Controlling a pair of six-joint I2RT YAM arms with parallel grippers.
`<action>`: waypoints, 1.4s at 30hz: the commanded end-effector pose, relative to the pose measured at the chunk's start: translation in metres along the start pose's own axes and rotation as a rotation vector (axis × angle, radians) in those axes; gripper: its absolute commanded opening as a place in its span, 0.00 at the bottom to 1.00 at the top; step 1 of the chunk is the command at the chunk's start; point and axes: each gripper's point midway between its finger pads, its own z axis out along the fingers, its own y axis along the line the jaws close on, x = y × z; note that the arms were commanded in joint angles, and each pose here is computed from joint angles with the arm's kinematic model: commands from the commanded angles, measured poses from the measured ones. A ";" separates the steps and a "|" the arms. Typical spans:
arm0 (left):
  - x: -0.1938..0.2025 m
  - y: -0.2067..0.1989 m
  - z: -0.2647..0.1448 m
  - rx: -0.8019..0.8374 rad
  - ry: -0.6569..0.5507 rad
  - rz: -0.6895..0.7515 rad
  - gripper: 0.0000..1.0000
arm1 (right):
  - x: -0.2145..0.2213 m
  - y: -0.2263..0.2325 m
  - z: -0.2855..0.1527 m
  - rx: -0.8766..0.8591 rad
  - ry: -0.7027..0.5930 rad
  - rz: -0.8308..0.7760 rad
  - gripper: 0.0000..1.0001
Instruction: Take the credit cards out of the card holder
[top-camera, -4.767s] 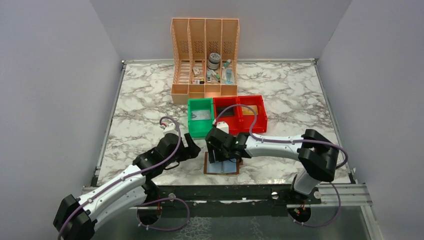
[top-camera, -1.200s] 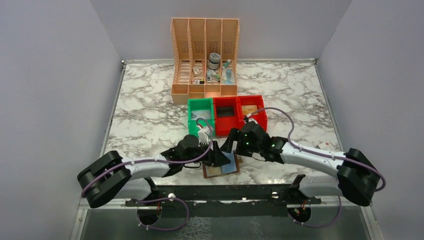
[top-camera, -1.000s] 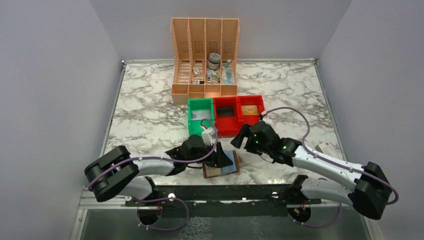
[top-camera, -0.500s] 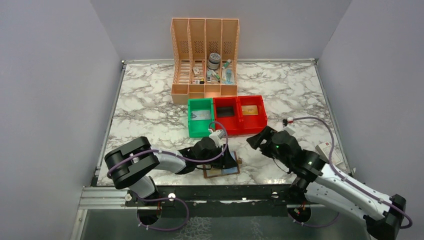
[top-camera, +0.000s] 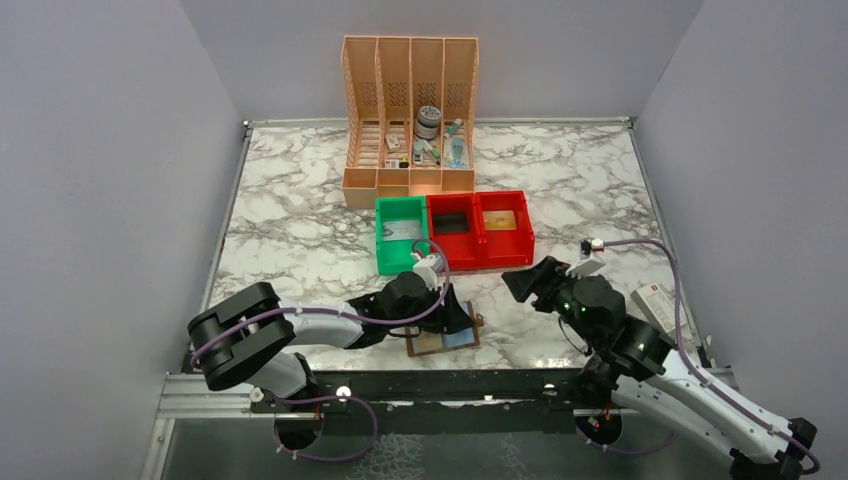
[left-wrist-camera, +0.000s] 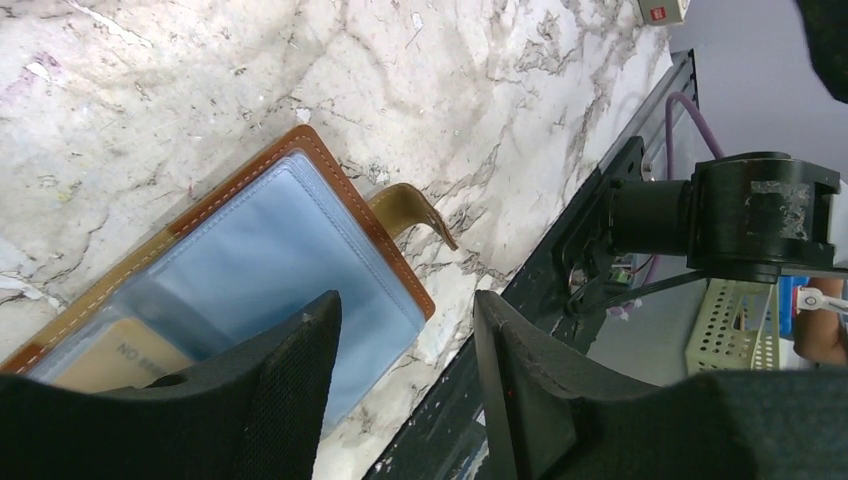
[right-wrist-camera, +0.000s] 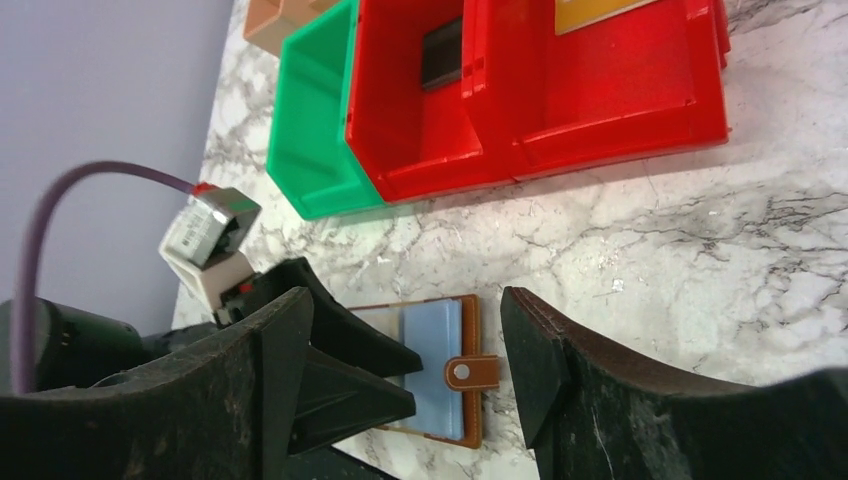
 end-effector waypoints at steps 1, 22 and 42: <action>-0.009 0.005 -0.005 -0.051 -0.031 0.030 0.54 | 0.007 0.017 0.002 -0.063 0.068 -0.063 0.69; -0.052 0.083 -0.103 -0.569 -0.172 0.060 0.99 | 0.044 0.024 0.028 -0.038 0.252 -0.136 0.64; -0.128 0.094 -0.200 -0.725 -0.416 -0.039 0.99 | 0.128 0.069 0.065 -0.166 0.643 -0.346 0.71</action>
